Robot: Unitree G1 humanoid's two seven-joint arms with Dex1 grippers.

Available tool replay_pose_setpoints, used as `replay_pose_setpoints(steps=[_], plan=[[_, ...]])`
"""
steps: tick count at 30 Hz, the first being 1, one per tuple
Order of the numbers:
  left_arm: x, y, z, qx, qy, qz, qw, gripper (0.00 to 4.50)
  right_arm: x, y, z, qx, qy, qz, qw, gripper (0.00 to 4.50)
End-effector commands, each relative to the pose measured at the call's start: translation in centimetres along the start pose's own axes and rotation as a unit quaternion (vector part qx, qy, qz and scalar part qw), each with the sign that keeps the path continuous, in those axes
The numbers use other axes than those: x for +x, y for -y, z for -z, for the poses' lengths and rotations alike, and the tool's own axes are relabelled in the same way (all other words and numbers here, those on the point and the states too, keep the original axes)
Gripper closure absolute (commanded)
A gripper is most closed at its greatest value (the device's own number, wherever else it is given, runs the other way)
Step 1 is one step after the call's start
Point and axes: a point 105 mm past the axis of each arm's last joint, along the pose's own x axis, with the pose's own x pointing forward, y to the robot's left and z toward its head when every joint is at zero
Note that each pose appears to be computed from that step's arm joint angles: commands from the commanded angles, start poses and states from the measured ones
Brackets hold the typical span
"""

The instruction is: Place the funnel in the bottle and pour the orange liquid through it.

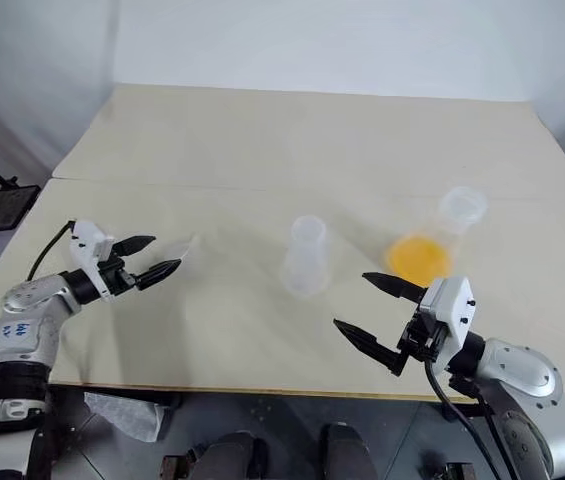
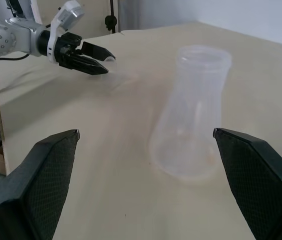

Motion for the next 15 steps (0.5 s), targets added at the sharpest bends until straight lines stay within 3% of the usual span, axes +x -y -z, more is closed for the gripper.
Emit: replay_pose_setpoints(steps=[1,4,7,15], plan=[[0.8,-0.1,-0.8,0.014,0.011,-0.005,1.000,0.02,0.1,-0.2,-1.1,-0.016,0.018,0.000,1.000,0.00],[1.2,-0.2,-0.8,0.016,0.011,-0.009,1.000,0.02,0.1,-0.2,-1.2,-0.017,0.019,0.002,1.000,0.00],[1.0,-0.4,-0.6,0.019,0.006,-0.011,1.000,0.62,0.0,-0.2,-1.2,-0.017,0.019,0.007,1.000,0.00],[0.1,-1.0,-0.3,0.029,-0.015,-0.011,0.999,3.13,-0.1,-0.1,-1.1,-0.016,0.020,0.016,1.000,0.00]])
